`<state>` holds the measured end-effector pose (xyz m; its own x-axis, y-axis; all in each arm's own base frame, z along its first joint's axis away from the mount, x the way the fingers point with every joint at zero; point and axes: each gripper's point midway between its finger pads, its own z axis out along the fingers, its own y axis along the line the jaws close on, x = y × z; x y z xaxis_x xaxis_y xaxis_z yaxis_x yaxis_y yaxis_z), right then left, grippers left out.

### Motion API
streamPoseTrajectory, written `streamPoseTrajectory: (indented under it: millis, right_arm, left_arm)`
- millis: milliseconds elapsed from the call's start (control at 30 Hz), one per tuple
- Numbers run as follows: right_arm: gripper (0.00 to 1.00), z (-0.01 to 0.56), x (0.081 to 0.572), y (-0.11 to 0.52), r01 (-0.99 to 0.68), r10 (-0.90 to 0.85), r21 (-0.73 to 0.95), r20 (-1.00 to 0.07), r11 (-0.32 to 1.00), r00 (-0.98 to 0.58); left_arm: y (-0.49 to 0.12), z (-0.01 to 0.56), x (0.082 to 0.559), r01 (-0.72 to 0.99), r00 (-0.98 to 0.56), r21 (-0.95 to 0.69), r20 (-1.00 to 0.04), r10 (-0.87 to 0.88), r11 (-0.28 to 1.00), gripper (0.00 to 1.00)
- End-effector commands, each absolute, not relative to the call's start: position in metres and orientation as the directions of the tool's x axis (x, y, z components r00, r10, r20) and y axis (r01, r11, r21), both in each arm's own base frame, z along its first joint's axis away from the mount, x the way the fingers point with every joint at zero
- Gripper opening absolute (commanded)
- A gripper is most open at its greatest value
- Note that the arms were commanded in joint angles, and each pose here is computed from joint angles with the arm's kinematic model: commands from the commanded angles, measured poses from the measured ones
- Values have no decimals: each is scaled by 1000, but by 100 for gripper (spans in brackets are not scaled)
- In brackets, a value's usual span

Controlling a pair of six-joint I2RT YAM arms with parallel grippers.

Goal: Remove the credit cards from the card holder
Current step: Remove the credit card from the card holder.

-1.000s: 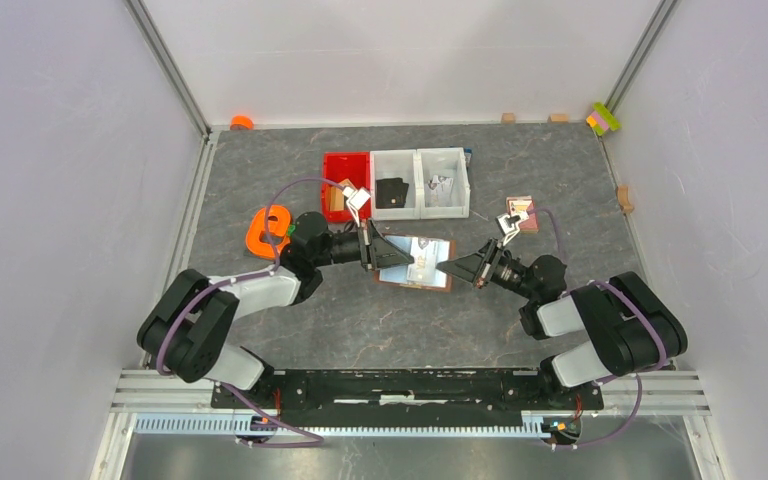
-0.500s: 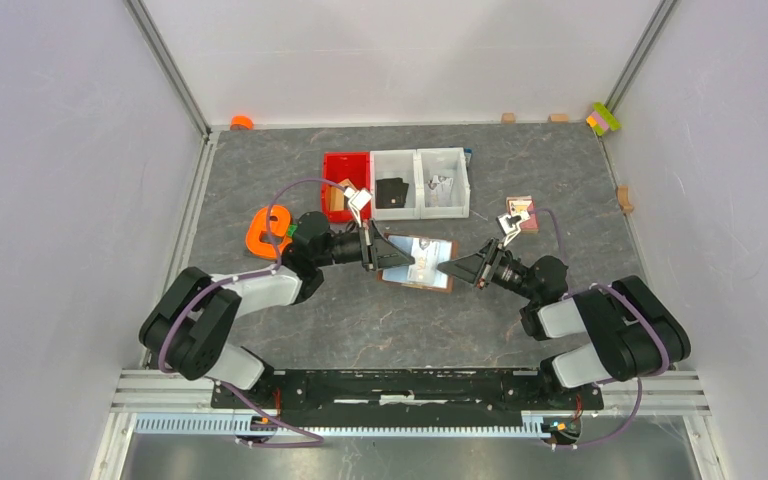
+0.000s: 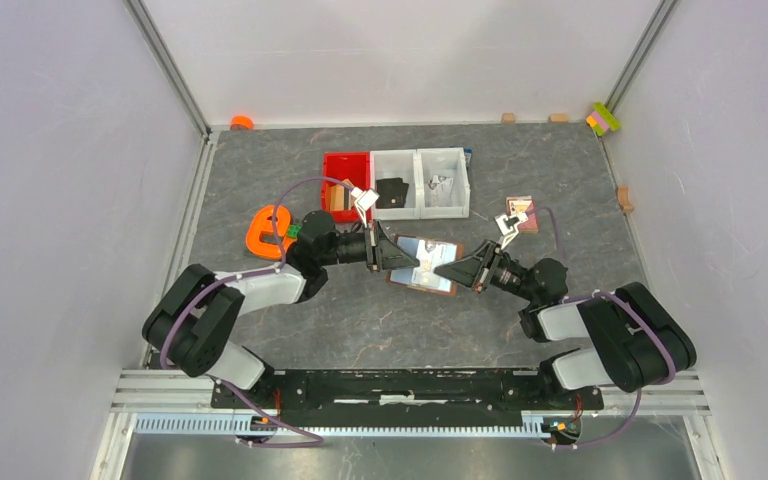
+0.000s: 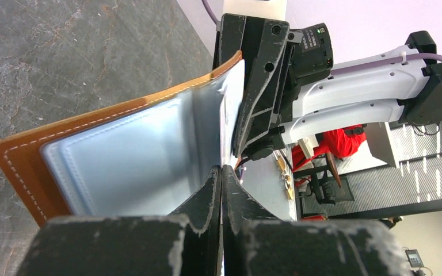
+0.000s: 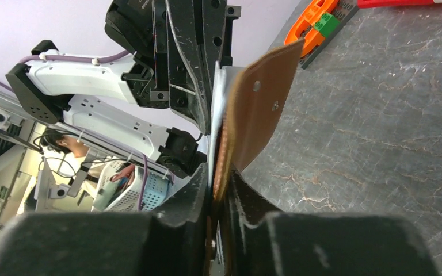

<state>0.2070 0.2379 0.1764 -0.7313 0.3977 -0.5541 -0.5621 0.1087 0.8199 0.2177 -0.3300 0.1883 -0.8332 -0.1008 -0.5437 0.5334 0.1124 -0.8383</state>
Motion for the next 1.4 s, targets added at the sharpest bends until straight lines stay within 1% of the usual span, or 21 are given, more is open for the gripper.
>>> streamPoseTrajectory:
  millis: [0, 100, 133, 167, 267, 333, 567, 633, 667, 800, 833, 933, 1133, 1267, 1367]
  right_arm:
    - [12, 208, 202, 238, -713, 422, 697, -668, 69, -613]
    - [3, 208, 202, 238, -711, 423, 700, -666, 67, -615]
    - [1, 209, 202, 238, -711, 422, 700, -665, 65, -616]
    - [0, 209, 202, 238, -710, 421, 701, -663, 62, -619]
    - [0, 212, 200, 238, -715, 424, 698, -661, 46, -619]
    - [0, 215, 197, 238, -717, 427, 696, -657, 29, -621]
    - [0, 221, 193, 239, -717, 429, 697, -645, -10, -633]
    - [0, 220, 193, 239, -717, 427, 698, -645, -10, -634]
    - [0, 220, 193, 239, -716, 428, 698, -645, -9, -633]
    - [0, 220, 193, 239, -719, 428, 695, -648, -6, -630]
    - [0, 220, 193, 239, -720, 429, 694, -649, -5, -628]
    - [6, 218, 196, 237, -714, 437, 700, -645, 6, -628]
    - [14, 210, 205, 230, -679, 463, 734, -613, 34, -640]
    - [15, 199, 212, 228, -648, 466, 759, -598, 66, -652]
    - [15, 180, 222, 229, -609, 448, 783, -592, 124, -670]
  left_arm:
    - [-330, 208, 220, 598, -787, -796, -605, -121, 94, 2]
    - [-328, 207, 221, 603, -781, -790, -613, -123, 111, 3]
    - [-328, 208, 221, 604, -780, -789, -614, -124, 109, 6]
    - [-329, 208, 220, 604, -781, -790, -613, -122, 104, 12]
    - [-330, 209, 219, 601, -786, -795, -606, -121, 82, 26]
    - [-331, 207, 218, 592, -794, -802, -597, -112, 78, 29]
    - [-339, 204, 215, 571, -816, -820, -573, -76, 45, 33]
    - [-342, 202, 212, 566, -822, -824, -567, -57, 35, 32]
    - [-344, 202, 211, 563, -824, -826, -564, -46, 28, 30]
    - [-347, 202, 210, 554, -831, -832, -555, -34, 16, 5]
    - [-346, 201, 210, 555, -831, -832, -555, -38, 21, 2]
    - [-339, 202, 217, 561, -822, -826, -564, -78, 55, 2]
    - [-313, 199, 238, 546, -801, -823, -567, -190, 155, 2]
    - [-299, 197, 248, 530, -786, -823, -568, -246, 205, 2]
    - [-289, 196, 252, 527, -763, -809, -585, -276, 261, 2]
